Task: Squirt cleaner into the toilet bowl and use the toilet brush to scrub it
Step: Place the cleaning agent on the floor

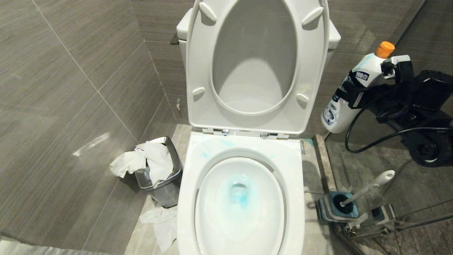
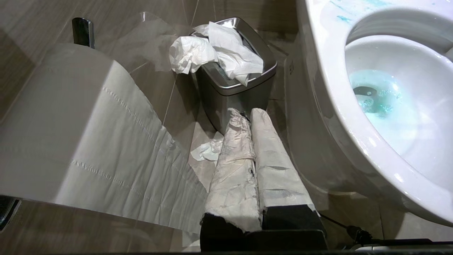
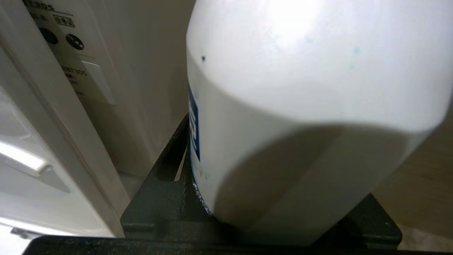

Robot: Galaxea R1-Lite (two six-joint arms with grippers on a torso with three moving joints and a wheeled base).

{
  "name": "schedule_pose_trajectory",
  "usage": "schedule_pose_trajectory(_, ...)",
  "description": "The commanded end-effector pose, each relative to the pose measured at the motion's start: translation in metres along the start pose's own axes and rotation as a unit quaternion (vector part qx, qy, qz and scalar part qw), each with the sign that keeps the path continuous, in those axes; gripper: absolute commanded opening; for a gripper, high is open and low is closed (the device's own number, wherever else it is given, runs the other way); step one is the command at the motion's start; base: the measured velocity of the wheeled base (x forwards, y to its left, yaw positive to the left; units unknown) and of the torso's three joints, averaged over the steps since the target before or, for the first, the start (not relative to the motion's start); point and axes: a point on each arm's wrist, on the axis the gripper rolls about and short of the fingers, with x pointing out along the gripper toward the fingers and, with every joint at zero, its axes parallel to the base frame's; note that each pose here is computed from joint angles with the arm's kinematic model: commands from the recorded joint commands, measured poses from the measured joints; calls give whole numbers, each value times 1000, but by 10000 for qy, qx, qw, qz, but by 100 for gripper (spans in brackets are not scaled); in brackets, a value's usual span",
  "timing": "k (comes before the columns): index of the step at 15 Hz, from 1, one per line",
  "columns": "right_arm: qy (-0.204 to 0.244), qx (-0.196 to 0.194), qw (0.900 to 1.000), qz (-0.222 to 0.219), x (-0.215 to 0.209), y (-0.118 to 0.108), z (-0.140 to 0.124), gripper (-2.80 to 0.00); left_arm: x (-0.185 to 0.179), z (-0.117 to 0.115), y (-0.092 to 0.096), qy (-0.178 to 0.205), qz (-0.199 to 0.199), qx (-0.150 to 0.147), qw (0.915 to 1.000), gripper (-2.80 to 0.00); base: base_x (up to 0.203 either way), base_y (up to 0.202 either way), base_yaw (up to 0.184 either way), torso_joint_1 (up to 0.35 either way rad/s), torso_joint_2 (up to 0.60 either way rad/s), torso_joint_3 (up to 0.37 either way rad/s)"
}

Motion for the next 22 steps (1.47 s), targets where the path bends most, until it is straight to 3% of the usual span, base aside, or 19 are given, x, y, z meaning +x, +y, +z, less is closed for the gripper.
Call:
schedule_pose_trajectory(1, 46, -24, 10000, -54, 13, -4, -30, -280, 0, 0, 0, 6, 2, -2, 10000, -280, 0, 0, 0, 0, 0, 0)
schedule_pose_trajectory(8, 384, -1, 9992, -95, 25, -7, -70, -280, 0, 0, 0, 6, 2, -2, 10000, -280, 0, 0, 0, 0, 0, 0)
schedule_pose_trajectory(22, 481, -43, 9987, -132, 41, -7, -169, -280, 0, 0, 0, 6, 2, -2, 10000, -280, 0, 0, 0, 0, 0, 0)
